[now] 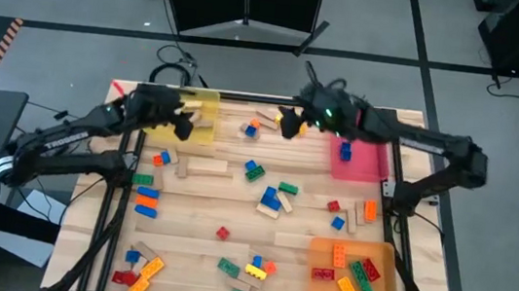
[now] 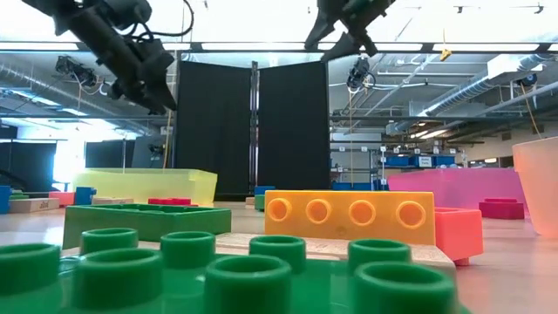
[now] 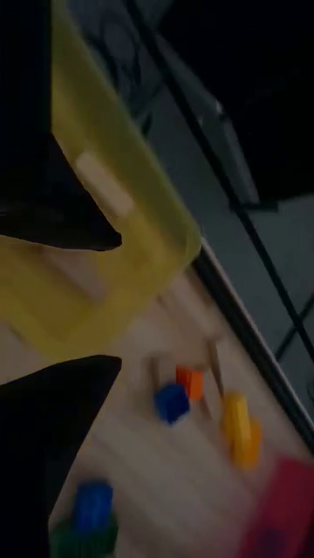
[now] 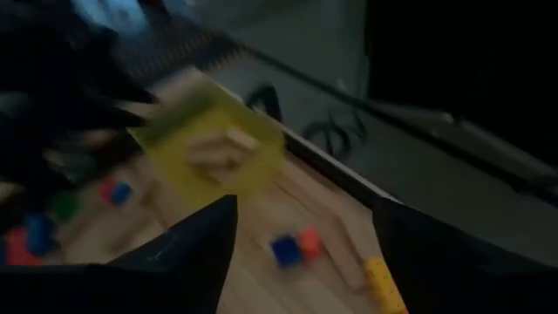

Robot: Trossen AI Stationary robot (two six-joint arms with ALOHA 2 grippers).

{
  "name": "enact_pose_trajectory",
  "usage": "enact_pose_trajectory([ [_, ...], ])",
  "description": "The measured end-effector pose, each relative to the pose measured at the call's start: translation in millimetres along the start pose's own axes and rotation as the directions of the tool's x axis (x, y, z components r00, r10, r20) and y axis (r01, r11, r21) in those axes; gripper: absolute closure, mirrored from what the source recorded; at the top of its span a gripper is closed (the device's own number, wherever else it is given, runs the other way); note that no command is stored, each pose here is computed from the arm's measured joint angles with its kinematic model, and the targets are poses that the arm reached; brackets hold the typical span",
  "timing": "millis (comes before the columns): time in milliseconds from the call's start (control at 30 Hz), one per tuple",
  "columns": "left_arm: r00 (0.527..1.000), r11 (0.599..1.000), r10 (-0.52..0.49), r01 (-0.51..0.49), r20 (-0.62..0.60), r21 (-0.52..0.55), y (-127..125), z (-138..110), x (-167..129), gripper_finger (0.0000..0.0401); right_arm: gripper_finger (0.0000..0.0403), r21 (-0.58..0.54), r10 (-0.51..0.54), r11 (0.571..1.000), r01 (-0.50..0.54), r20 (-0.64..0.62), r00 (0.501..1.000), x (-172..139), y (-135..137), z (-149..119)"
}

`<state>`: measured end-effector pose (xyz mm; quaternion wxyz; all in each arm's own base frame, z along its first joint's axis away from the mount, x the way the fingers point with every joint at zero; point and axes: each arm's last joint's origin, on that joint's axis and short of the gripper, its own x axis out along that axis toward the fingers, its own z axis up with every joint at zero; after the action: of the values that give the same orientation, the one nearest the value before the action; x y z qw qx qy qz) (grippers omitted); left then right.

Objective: Sort blocks by size

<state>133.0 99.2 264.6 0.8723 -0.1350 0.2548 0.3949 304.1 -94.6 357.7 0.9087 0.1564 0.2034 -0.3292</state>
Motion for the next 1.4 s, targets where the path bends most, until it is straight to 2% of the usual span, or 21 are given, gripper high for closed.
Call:
enact_pose_trajectory([
  [133,0.998,0.998,-0.057,0.057,0.009,-0.033,-5,-12,2,0.0186,0.0096,-0.032,-0.063,0.998,0.059,-0.155,0.986,30,-10,19],
  [300,0.996,0.995,-0.094,0.094,0.003,-0.033,-10,-14,2,0.0186,0.0077,-0.072,-0.185,0.983,0.171,-0.369,0.911,78,-28,25],
  [433,0.993,0.993,-0.119,0.119,0.013,-0.022,-14,-13,0,0.0186,0.0078,-0.111,-0.258,0.966,0.235,-0.525,0.811,114,-44,17],
  [700,0.989,0.989,-0.145,0.145,0.013,-0.007,-19,-14,-1,0.0186,0.0114,-0.135,-0.286,0.947,0.292,-0.769,0.572,167,-81,-20],
  [800,0.989,0.989,-0.145,0.145,0.013,-0.007,-19,-14,-1,0.0185,0.0126,-0.147,-0.291,0.939,0.312,-0.825,0.485,179,-95,-35],
  [867,0.989,0.989,-0.145,0.145,0.013,-0.007,-19,-14,-1,0.0185,0.0130,-0.141,-0.280,0.938,0.318,-0.848,0.449,186,-101,-42],
  [1233,0.989,0.989,-0.147,0.147,0.022,-0.011,-19,-13,-1,0.0185,0.0115,-0.136,-0.242,0.939,0.316,-0.915,0.322,225,-119,-86],
  [1400,0.989,0.989,-0.147,0.147,0.021,-0.012,-19,-13,-1,0.0185,0.0115,-0.136,-0.233,0.941,0.311,-0.925,0.300,235,-122,-98],
])
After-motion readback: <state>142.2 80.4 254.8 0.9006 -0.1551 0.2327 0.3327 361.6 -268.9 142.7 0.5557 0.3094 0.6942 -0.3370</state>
